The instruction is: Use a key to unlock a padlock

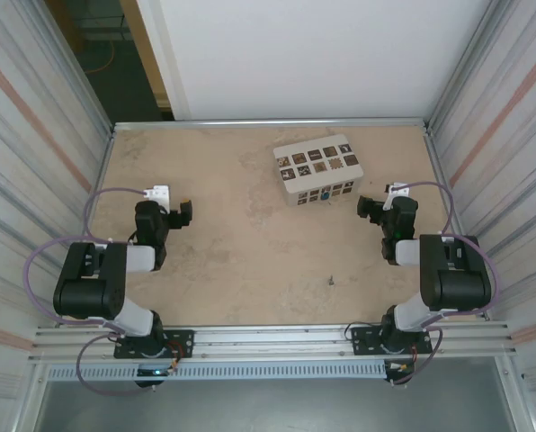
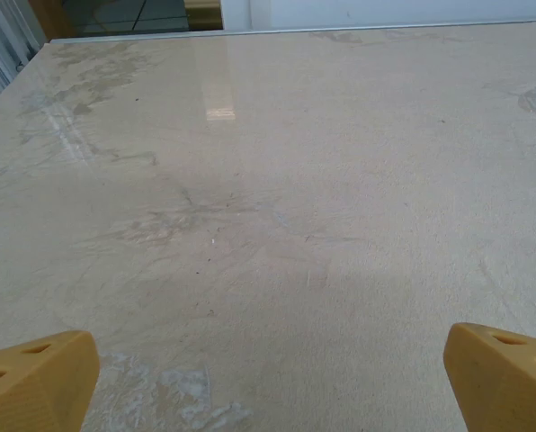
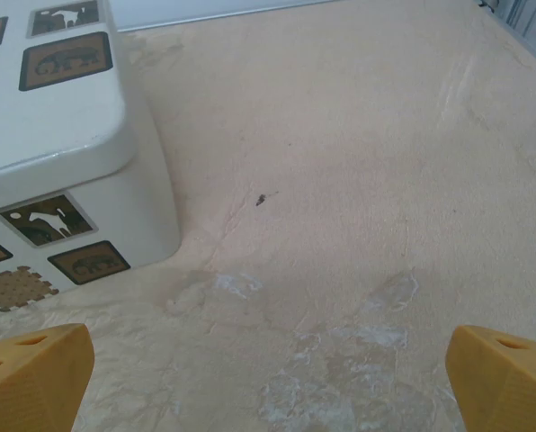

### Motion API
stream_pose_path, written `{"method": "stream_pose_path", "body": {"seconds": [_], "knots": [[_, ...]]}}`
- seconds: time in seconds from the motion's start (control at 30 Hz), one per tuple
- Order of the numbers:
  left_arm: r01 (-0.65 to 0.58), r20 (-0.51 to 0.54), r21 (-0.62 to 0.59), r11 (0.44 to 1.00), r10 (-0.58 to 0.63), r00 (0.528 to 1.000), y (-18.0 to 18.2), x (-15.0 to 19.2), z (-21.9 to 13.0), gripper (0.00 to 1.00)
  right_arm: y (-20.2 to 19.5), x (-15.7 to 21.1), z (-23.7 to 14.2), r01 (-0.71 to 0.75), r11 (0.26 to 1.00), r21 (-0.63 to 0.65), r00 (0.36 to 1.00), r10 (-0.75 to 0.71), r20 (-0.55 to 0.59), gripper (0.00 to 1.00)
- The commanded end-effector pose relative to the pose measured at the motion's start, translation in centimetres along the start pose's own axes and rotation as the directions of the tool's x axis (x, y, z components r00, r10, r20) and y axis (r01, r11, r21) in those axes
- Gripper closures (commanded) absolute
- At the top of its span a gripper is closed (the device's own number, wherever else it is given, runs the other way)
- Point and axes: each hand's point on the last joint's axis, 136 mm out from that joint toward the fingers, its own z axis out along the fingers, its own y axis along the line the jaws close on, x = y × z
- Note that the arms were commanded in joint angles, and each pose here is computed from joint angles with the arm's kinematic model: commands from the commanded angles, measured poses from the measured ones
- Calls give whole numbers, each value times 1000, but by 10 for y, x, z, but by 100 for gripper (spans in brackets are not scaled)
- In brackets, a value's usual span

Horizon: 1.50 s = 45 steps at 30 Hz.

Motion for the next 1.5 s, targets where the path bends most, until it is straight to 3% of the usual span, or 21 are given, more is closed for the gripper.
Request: {"method": "stream_pose_path", "body": {"seconds": [0.0,1.33,1.47], "knots": [[-18,12,-14,1000,18,1000,2,-5,1,1,-2,-2,1,15,1000,17,1000,-15,6,1],[-17,15,-13,1000,18,1000,2,-6,1,1,-2,-1,1,12,1000,14,1000,-12,7,1],[-65,32,8,998,64,997,-8,-14,-5,1,-6,-6,-2,4,999,35,1000,-4,14,1]]}}
